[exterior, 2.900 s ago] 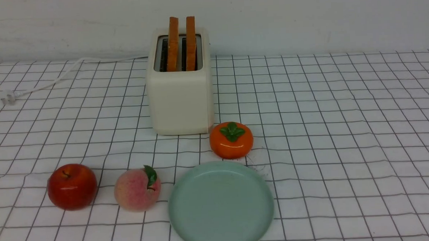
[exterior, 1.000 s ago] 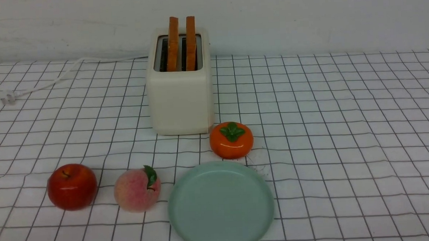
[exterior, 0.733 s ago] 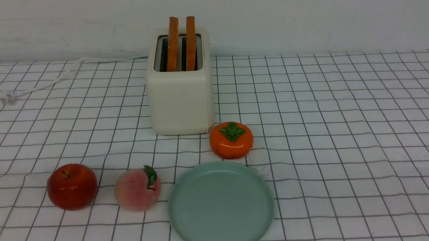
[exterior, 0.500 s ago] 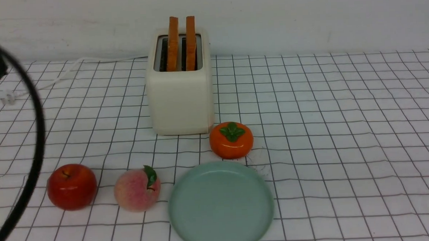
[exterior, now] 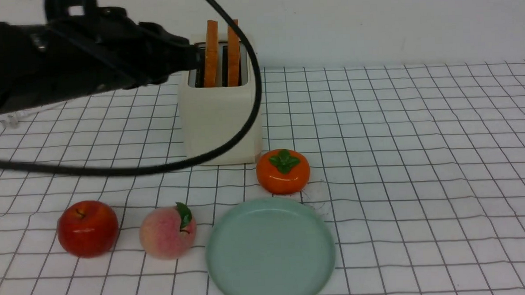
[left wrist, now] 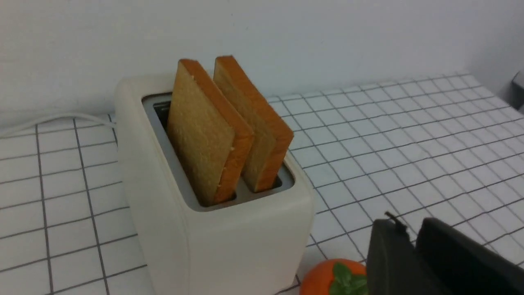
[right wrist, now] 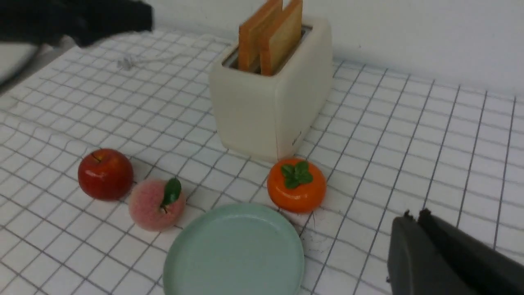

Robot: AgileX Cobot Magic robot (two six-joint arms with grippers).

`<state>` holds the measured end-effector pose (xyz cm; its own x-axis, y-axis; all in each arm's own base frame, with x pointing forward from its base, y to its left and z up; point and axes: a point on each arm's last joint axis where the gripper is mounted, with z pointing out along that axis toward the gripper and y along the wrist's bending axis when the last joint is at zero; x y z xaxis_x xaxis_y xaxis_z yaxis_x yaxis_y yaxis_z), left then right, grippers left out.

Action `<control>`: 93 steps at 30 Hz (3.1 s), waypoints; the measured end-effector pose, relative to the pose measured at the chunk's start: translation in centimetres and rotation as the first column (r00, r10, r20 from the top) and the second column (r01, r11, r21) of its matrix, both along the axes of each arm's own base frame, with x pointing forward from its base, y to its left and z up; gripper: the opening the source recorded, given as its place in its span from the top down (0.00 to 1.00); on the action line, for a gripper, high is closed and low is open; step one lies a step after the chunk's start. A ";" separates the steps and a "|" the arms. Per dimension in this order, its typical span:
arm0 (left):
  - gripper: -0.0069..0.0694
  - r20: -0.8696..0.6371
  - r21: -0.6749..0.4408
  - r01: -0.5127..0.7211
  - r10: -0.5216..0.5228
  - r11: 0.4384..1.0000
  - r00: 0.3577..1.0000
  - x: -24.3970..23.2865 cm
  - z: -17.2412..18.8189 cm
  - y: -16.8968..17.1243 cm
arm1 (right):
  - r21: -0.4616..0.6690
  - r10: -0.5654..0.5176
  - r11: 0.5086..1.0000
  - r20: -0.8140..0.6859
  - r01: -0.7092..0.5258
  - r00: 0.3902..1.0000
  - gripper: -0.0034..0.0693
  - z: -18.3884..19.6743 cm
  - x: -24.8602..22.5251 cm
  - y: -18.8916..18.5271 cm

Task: Take toasted bread from bread machine on white checkered table place on plate.
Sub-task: 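Reach for a toast slice standing in the toaster with the left gripper, then place the slice of bread on the plate with the left gripper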

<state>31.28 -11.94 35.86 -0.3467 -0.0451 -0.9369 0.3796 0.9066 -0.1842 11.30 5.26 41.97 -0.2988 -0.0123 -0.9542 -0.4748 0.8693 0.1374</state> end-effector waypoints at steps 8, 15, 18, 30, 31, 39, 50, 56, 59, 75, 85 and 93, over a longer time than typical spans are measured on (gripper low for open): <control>0.35 0.000 0.032 -0.067 0.068 0.997 0.998 7.5 -3.5 -1.9 | 0.016 0.013 1.000 0.079 -0.014 0.997 0.92 2.0 -0.6 0.0; 0.35 0.079 0.111 -0.119 0.111 0.987 0.991 11.1 -5.6 -2.4 | 0.008 0.025 1.000 0.062 -0.025 0.998 0.90 1.8 -0.7 0.1; 0.37 0.095 0.112 -0.131 0.121 0.985 0.988 11.9 -5.8 -2.6 | 0.006 0.027 1.000 0.059 -0.027 0.998 0.90 1.8 -0.7 0.1; 0.56 0.152 0.104 -0.208 0.191 0.973 0.970 14.5 -7.3 -2.7 | -0.004 0.038 0.999 0.044 -0.038 0.998 0.88 1.7 -0.8 0.1; 0.61 0.157 0.103 -0.212 0.195 0.972 0.968 14.5 -7.3 -2.7 | -0.004 0.039 0.999 0.043 -0.039 0.998 0.88 1.7 -0.8 0.1; 0.79 0.162 0.099 -0.216 0.198 0.971 0.967 14.5 -7.1 -2.7 | -0.003 0.041 0.999 0.040 -0.041 0.998 0.88 1.6 -0.8 0.2; 0.79 0.303 -0.024 -0.178 0.177 0.984 0.936 10.7 2.9 -1.8 | -0.010 0.041 0.999 0.050 -0.041 0.998 0.94 1.7 -0.8 0.1; 0.79 0.251 -0.064 0.061 -0.043 0.996 0.967 4.0 9.2 -1.9 | -0.011 0.043 0.999 0.046 -0.043 0.998 0.96 1.7 -0.8 0.2; 0.79 0.136 -0.085 0.218 -0.206 0.972 0.969 0.3 10.7 -2.2 | -0.020 0.055 0.998 0.026 -0.055 0.998 0.96 1.5 -0.9 0.2; 0.79 -0.509 -0.240 0.291 -0.376 0.926 0.774 -2.4 -5.7 -3.4 | -0.044 0.186 0.980 -0.126 -0.193 0.974 0.95 0.4 -4.1 0.6; 0.79 -0.594 -0.325 0.243 -0.397 0.914 0.700 0.4 -11.8 -4.9 | -0.057 0.192 0.972 -0.373 -0.229 0.908 0.95 -1.4 -5.6 0.4; 0.73 -0.639 -0.307 0.221 -0.372 0.926 0.673 1.2 -14.4 -5.1 | -0.063 0.185 0.974 -0.345 -0.219 0.920 0.95 -1.2 -6.7 0.1</control>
